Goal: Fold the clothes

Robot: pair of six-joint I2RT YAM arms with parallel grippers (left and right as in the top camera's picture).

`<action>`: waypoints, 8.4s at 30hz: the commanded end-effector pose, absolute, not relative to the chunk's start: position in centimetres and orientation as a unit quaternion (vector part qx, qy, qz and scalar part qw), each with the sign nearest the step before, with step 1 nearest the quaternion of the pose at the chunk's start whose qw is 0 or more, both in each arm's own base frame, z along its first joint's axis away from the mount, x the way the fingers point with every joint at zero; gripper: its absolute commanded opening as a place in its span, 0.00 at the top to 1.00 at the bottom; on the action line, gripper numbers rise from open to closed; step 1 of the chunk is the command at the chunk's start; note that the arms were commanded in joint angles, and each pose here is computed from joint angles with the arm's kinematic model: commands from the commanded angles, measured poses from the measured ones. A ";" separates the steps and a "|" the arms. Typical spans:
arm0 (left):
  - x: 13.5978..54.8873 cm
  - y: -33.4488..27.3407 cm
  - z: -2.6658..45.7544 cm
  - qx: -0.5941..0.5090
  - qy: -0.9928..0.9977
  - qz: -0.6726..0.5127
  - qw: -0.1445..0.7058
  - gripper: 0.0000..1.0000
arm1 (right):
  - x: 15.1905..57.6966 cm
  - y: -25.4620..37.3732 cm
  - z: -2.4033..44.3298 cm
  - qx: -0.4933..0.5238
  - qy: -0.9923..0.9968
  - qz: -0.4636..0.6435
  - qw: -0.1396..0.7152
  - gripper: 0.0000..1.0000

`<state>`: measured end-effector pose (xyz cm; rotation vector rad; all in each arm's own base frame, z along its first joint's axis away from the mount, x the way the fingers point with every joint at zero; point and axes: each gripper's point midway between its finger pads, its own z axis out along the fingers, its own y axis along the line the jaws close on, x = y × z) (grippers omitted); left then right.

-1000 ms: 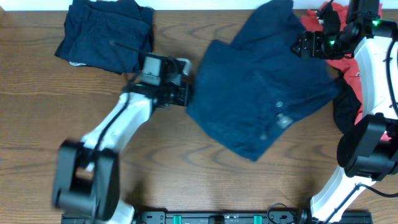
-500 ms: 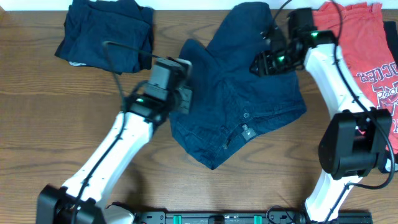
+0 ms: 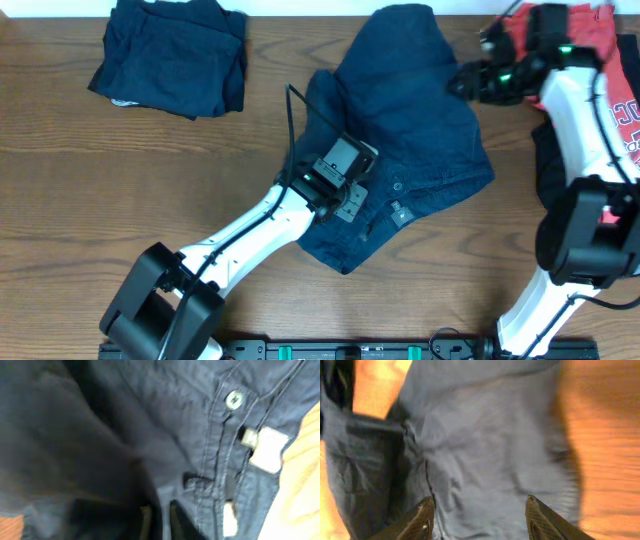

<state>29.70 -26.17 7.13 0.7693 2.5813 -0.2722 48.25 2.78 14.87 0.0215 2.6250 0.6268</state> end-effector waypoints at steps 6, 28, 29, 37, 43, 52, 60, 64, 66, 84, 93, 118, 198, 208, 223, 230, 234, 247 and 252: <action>28.7 -31.0 9.1 0.308 0.902 -0.194 0.232 0.42 | 49.5 -1.2 17.3 0.044 0.936 0.236 0.256 0.42; 33.2 -12.5 19.5 0.020 0.937 -0.121 0.326 0.09 | 49.2 -1.0 17.1 0.045 0.938 0.238 0.250 0.37; 32.8 -11.7 18.3 0.011 0.947 -0.110 0.302 0.06 | 49.2 -0.9 17.1 0.043 0.938 0.238 0.249 0.37; 31.1 -10.8 9.8 0.017 0.985 -0.114 0.131 0.06 | 49.3 0.8 17.1 0.027 0.940 0.235 0.247 0.35; 30.6 -12.6 5.1 0.093 0.983 -0.146 0.062 0.12 | 49.4 1.1 16.9 0.022 0.943 0.224 0.245 0.34; 30.5 -12.7 1.7 0.139 0.980 -0.142 0.030 0.23 | 49.4 0.8 16.7 0.025 0.945 0.215 0.245 0.33; 29.7 -15.0 2.2 0.177 0.962 -0.206 0.028 0.37 | 49.4 0.9 16.7 0.025 0.945 0.215 0.245 0.33; 29.5 -15.1 1.8 0.185 0.961 -0.205 0.024 0.39 | 49.4 0.9 16.7 0.025 0.945 0.215 0.245 0.33; 29.4 -15.1 1.5 0.185 0.961 -0.205 0.022 0.39 | 49.3 0.9 16.7 0.025 0.945 0.215 0.244 0.32; 29.5 -14.9 -0.2 0.182 0.963 -0.199 0.012 0.75 | 49.3 0.9 16.7 0.025 0.945 0.215 0.243 0.32; 30.7 -14.4 2.3 0.153 0.968 -0.200 0.018 0.79 | 49.4 1.7 16.7 0.016 0.946 0.215 0.244 0.31; 33.5 -2.7 14.2 -0.095 0.974 0.012 0.206 0.94 | 47.7 4.7 15.7 -0.010 0.957 0.209 0.202 0.31; 33.1 -7.7 6.1 0.072 0.989 -0.106 0.074 0.02 | 53.4 6.2 18.1 -0.144 0.928 0.140 0.313 0.06; 29.4 -9.3 1.7 0.069 0.989 -0.120 -0.049 0.78 | 53.2 7.4 18.0 -0.153 0.927 0.144 0.309 0.07; 20.0 -10.5 1.8 -0.069 0.970 -0.051 -0.229 0.93 | 52.2 7.8 17.4 -0.150 0.934 0.149 0.287 0.06; 16.2 -15.1 2.1 -0.018 0.957 -0.084 -0.276 0.88 | 52.1 7.8 17.4 -0.150 0.935 0.150 0.284 0.06; 14.8 -16.5 2.1 0.006 0.957 -0.068 -0.280 0.88 | 52.1 7.8 17.3 -0.145 0.936 0.151 0.283 0.06; 15.4 -17.6 3.3 0.031 0.969 -0.061 -0.237 0.83 | 51.9 7.7 17.2 -0.144 0.938 0.152 0.277 0.06; 16.2 -17.3 3.7 0.069 0.976 -0.048 -0.200 0.49 | 51.9 7.7 17.2 -0.144 0.937 0.152 0.279 0.06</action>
